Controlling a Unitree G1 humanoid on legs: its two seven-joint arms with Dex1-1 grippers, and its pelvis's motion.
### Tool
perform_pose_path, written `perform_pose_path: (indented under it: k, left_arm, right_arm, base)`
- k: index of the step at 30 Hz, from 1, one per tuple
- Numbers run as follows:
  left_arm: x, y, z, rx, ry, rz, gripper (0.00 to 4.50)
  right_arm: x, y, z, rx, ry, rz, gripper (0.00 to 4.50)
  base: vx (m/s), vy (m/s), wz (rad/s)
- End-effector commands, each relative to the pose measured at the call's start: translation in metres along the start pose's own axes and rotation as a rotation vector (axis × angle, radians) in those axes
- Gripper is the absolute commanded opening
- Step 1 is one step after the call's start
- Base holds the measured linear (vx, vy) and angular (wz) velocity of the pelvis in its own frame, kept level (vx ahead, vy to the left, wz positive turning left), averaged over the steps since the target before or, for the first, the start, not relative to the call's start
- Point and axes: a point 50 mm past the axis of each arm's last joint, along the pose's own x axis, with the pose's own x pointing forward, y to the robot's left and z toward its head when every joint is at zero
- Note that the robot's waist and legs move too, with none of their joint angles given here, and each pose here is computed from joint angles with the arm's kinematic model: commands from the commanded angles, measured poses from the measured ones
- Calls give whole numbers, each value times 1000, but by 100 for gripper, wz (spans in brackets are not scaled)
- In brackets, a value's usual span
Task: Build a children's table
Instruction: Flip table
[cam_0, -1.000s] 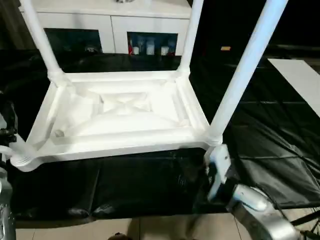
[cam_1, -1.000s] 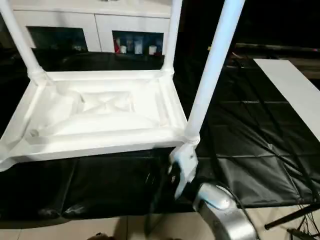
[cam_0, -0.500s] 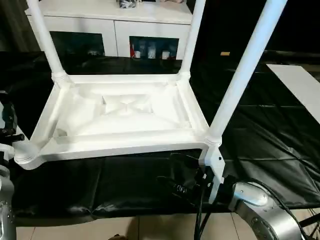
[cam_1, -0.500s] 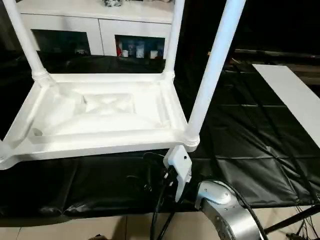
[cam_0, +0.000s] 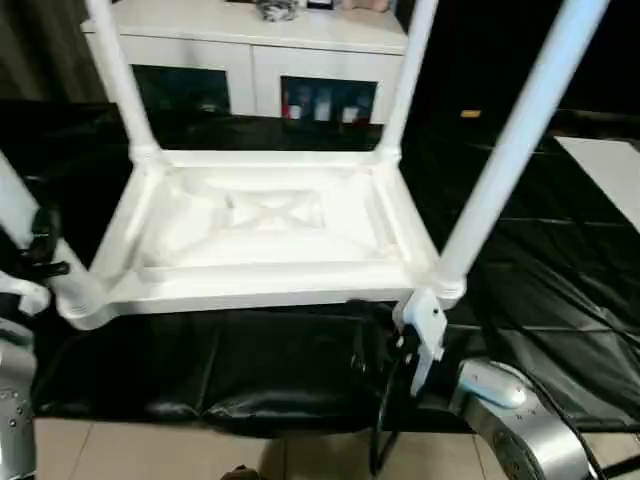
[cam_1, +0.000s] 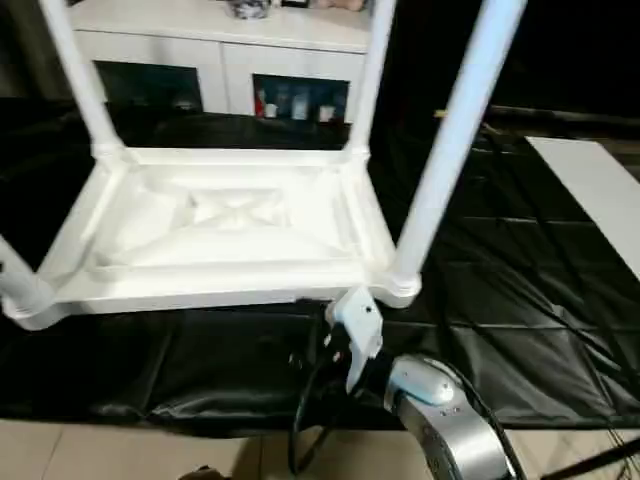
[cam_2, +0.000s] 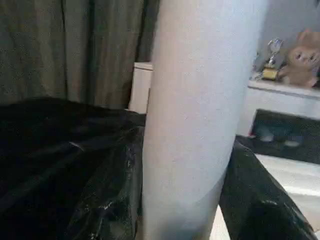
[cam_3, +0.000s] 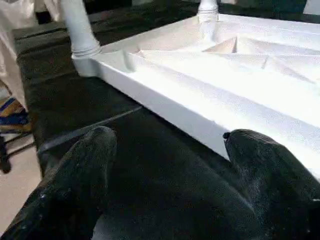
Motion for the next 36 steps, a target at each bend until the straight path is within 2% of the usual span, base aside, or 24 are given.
perform_pose_path:
  k: [1, 6, 10, 14, 18, 32, 33, 35, 36]
  left_arm:
    - [9, -31, 6, -338, -78, -141, 185]
    - [15, -37, 4, -524, -88, -105, 186]
    - [18, -39, 3, -591, -90, -76, 186]
    - [18, -48, -4, -565, -37, -95, 186]
    - [17, -51, -6, -550, -14, -102, 186]
    - [15, -47, -13, -547, 15, -18, 186]
    - [15, -47, -13, -547, 15, -18, 186]
    - [15, -47, -14, -541, 19, -9, 186]
    - [15, -47, -15, -536, 23, 1, 186]
  right_arm:
    - [-2, -6, 0, -11, 1, -40, 391]
    - [-1, -6, 0, -6, -5, -50, 391]
    - [-1, -5, 0, 5, -13, -57, 391]
    - [-3, -4, -2, 10, -9, -68, 391]
    - [-3, -4, -2, 10, -10, -72, 391]
    - [-3, -10, 2, 70, -76, -152, 391]
    - [-3, -10, 3, 73, -80, -158, 416]
    - [-3, -14, 4, 88, -103, -200, 423]
    - [-3, -20, 7, 146, -168, -280, 436]
  base:
    - [0, 0, 0]
    - [0, 0, 0]
    - [0, 0, 0]
    - [0, 0, 0]
    - [0, 0, 0]
    - [0, 0, 0]
    - [0, 0, 0]
    - [0, 0, 0]
    - [0, 0, 0]
